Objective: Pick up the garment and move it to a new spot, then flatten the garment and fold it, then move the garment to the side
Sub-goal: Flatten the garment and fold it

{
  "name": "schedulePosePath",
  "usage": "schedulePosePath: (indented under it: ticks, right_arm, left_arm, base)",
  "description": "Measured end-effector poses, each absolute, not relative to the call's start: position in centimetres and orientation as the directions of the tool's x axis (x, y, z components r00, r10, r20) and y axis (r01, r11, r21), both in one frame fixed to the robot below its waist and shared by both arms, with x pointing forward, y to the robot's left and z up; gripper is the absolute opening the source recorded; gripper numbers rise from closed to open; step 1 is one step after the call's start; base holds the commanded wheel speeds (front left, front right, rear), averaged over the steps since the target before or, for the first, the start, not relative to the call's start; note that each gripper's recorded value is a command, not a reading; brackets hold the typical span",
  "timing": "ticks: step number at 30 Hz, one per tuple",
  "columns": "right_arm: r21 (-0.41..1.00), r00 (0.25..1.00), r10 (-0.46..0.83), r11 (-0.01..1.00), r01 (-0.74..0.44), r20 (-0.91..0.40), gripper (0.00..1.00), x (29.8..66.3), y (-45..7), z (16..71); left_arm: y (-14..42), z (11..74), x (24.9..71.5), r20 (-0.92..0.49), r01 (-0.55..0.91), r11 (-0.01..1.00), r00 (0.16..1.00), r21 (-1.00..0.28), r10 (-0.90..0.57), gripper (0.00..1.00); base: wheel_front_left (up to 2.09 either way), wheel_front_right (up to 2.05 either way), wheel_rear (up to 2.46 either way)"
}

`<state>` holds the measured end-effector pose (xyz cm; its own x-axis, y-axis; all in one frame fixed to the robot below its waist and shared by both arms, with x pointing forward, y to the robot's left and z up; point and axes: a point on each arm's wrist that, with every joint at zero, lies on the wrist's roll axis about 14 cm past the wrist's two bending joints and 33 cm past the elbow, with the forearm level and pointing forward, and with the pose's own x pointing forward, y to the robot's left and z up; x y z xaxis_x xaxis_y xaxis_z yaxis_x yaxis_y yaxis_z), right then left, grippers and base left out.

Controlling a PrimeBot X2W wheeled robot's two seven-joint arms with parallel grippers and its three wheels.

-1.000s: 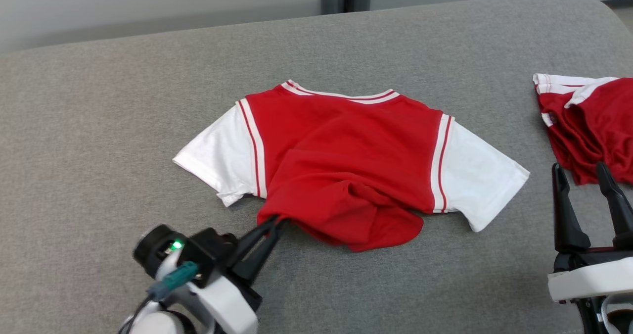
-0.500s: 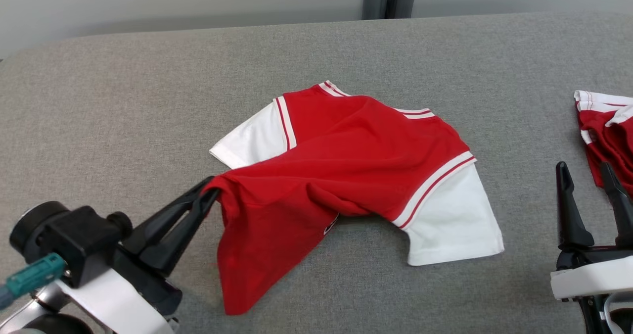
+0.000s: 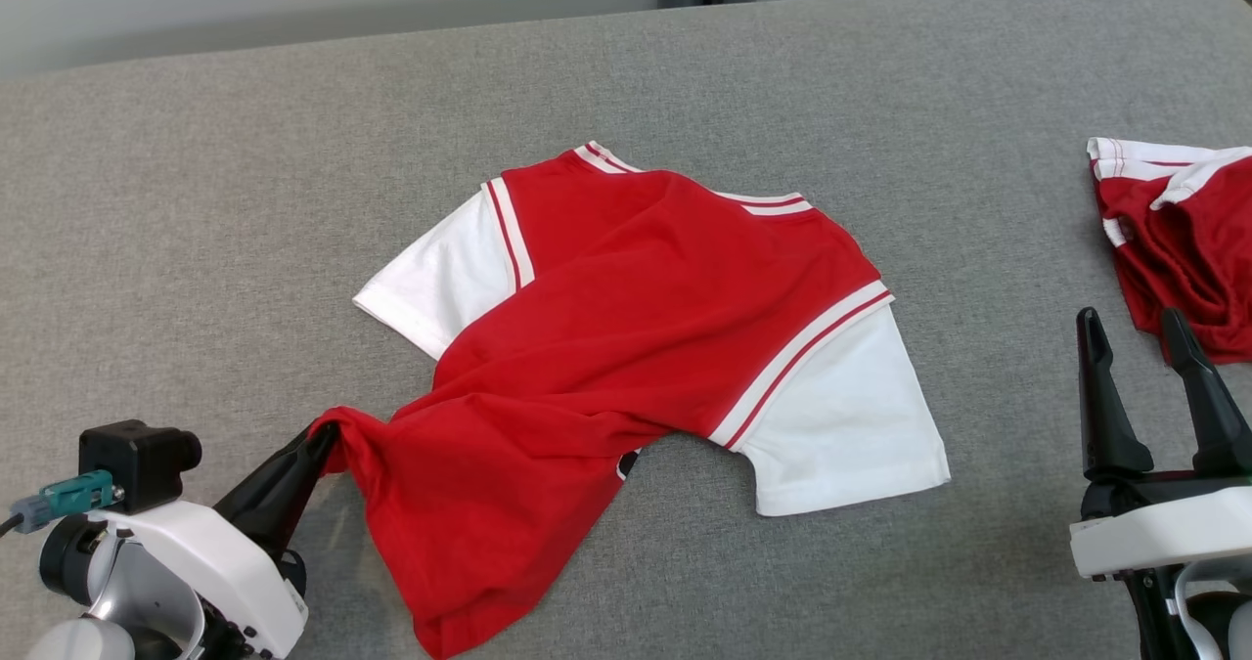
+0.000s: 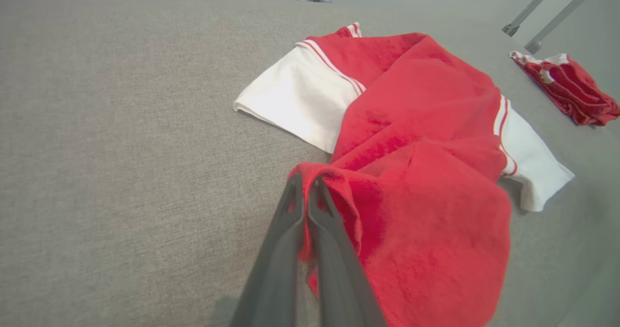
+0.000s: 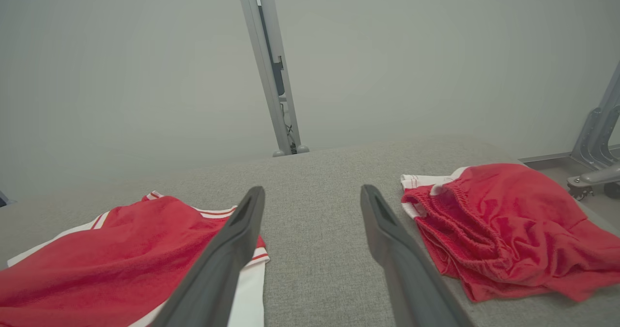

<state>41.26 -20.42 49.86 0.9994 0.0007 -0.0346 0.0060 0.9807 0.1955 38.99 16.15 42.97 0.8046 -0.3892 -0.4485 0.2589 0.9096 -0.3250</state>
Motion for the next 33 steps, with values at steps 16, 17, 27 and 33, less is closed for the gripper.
schedulePosePath:
  ticks: [16,17,27,33]
  right_arm:
    - [0.164,0.998,0.033,0.986,-0.042,0.058,1.0,41.5,-19.6,52.8]
    - [0.16,0.997,0.037,0.986,-0.047,0.067,1.0,41.5,-19.5,53.0]
    - [0.113,0.99,0.093,0.988,-0.105,0.104,1.0,40.0,-18.1,54.9]
    - [0.106,0.991,0.099,0.988,-0.109,0.09,1.0,38.4,-17.9,54.8]
  left_arm:
    - [23.0,47.8,40.6,-0.108,-0.039,0.947,0.994,-0.319,0.004,1.0]
    - [23.2,48.6,40.6,-0.07,-0.046,0.95,0.997,-0.308,0.025,1.0]
    - [22.4,55.6,38.4,0.184,-0.065,0.978,0.978,-0.2,0.103,1.0]
    - [21.2,54.3,36.2,0.15,-0.05,0.986,0.986,-0.16,0.074,1.0]
  base:
    - [0.0,0.0,0.0]
    - [0.0,0.0,0.0]
    - [0.0,0.0,0.0]
    - [0.0,0.0,0.0]
